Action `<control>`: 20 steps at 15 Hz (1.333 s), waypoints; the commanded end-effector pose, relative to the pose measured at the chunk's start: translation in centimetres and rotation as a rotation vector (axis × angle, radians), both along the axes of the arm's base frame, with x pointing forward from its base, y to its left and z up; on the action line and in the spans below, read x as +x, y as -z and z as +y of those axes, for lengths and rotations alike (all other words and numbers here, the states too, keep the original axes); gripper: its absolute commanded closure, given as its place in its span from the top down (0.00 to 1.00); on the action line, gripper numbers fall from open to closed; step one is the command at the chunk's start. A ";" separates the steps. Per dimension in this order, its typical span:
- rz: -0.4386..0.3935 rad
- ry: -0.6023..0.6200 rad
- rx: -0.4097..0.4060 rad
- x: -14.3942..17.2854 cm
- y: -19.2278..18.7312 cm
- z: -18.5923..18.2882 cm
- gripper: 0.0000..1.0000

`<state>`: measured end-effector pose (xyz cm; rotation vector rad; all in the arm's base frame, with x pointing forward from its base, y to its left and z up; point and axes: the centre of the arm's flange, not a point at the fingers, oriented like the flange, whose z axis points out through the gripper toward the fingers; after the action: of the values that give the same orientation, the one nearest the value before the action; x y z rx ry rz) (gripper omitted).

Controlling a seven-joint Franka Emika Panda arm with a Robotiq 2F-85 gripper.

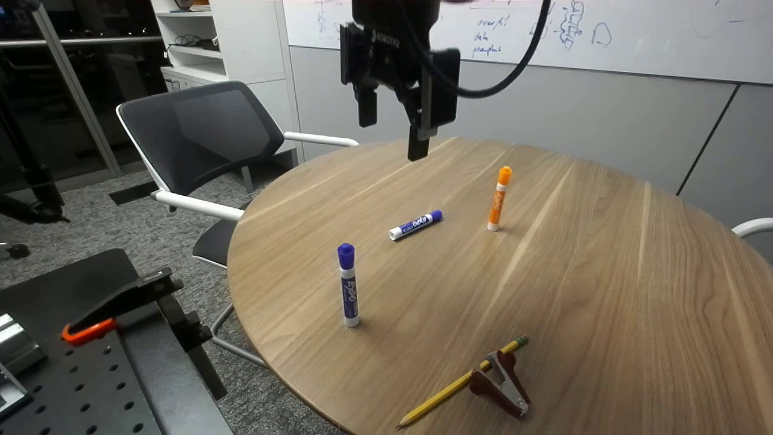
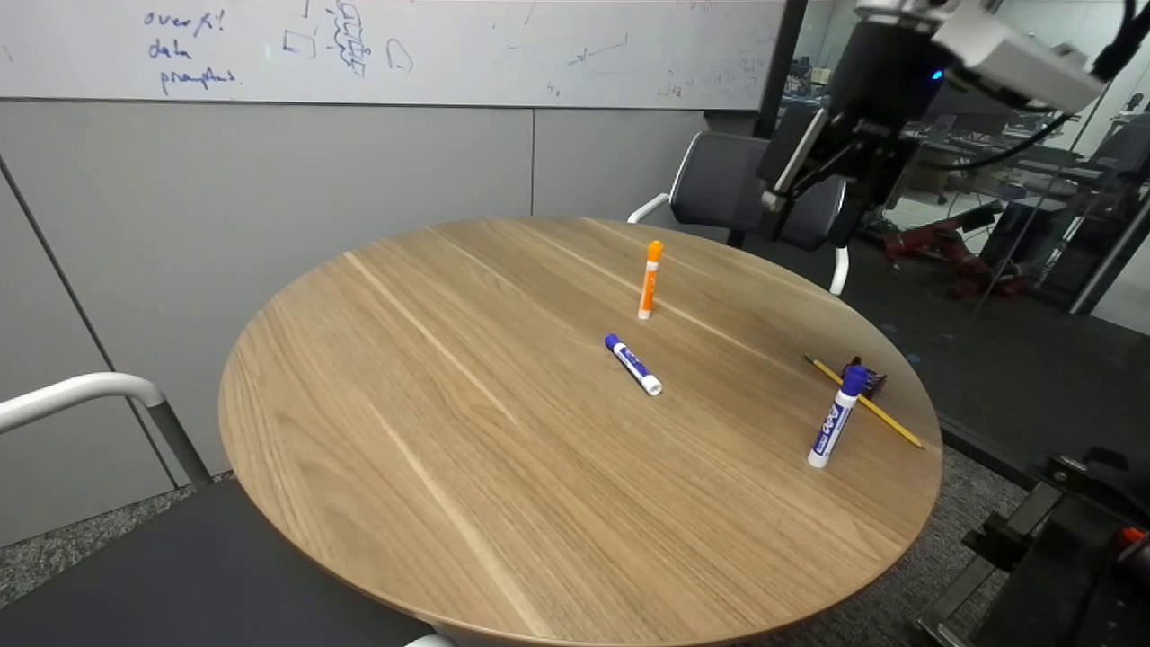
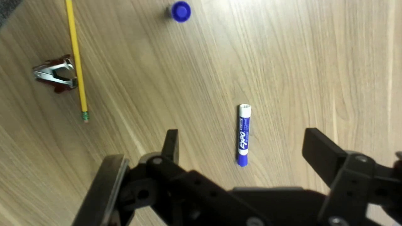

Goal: Move the blue pen on the left forwards

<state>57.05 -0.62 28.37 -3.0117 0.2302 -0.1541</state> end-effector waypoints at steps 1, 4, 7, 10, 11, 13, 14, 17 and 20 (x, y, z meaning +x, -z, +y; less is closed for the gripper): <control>-0.024 0.033 -0.035 6.0 3.4 2.9 1.00; -0.015 0.064 -0.055 9.2 6.1 4.6 1.00; -0.007 0.087 -0.075 11.9 8.7 5.6 1.00; 0.007 0.100 -0.090 13.0 11.4 6.3 1.00; 0.012 0.105 -0.094 13.2 12.4 6.4 1.00; 0.031 0.114 -0.098 13.6 14.4 6.6 1.00; 0.039 0.116 -0.103 13.7 15.4 6.7 1.00; 0.060 0.122 -0.108 14.2 17.5 7.0 1.00; 0.081 0.130 -0.113 14.9 19.1 7.5 1.00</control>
<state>69.67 6.01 10.31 -3.0921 0.4187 -0.0809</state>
